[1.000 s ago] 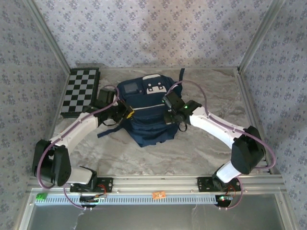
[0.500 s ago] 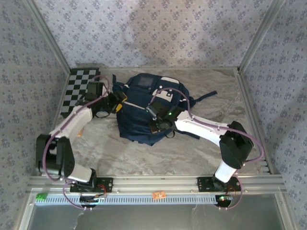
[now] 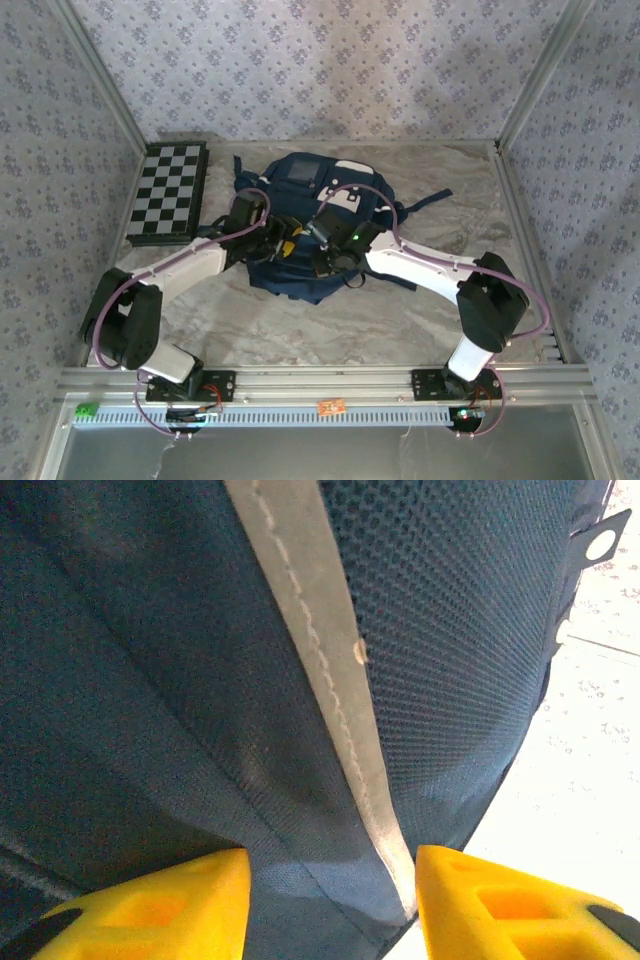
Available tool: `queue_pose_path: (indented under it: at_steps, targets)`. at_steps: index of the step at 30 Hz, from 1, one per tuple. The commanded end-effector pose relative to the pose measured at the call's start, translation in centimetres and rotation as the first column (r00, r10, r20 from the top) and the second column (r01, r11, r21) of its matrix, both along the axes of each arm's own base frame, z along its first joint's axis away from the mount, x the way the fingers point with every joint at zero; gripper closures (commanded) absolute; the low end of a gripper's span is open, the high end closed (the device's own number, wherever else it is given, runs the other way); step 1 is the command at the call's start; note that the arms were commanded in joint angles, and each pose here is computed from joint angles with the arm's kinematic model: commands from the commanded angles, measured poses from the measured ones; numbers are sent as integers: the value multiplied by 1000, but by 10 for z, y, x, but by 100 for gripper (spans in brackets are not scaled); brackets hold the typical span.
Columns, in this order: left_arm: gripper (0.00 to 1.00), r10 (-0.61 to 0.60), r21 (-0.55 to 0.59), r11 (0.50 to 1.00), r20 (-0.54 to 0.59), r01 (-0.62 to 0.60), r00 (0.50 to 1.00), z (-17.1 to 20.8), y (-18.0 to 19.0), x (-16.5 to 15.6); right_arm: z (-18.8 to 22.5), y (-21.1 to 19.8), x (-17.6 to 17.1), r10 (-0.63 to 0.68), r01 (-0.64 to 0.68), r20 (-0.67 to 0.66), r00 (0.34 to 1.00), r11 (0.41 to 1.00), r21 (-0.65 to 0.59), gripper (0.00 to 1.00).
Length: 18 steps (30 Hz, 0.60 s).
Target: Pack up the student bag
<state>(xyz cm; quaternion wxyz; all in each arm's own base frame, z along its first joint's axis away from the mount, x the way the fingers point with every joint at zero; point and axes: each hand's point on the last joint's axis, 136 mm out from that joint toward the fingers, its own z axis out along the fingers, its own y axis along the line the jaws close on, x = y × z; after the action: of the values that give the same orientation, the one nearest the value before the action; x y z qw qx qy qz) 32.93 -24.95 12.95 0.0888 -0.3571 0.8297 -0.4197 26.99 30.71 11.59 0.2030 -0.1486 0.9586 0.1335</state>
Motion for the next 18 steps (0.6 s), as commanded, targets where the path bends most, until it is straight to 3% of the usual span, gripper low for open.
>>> queue_pose_path:
  at_steps: [1,5,11,18]
  targets:
    - [48,59,4,998,-21,-59,998,-1,2,-1,14,-7,6,-42,41,31,999,999,27,100]
    - [44,77,86,994,-41,-74,996,-3,17,-21,16,-8,11,-45,44,43,998,998,41,100]
    - [39,134,122,985,-102,-121,986,-21,25,-42,15,-5,13,-43,41,43,998,998,49,100]
    - [37,149,131,982,-85,-137,985,-18,17,-28,12,-1,12,-34,32,45,998,999,42,100]
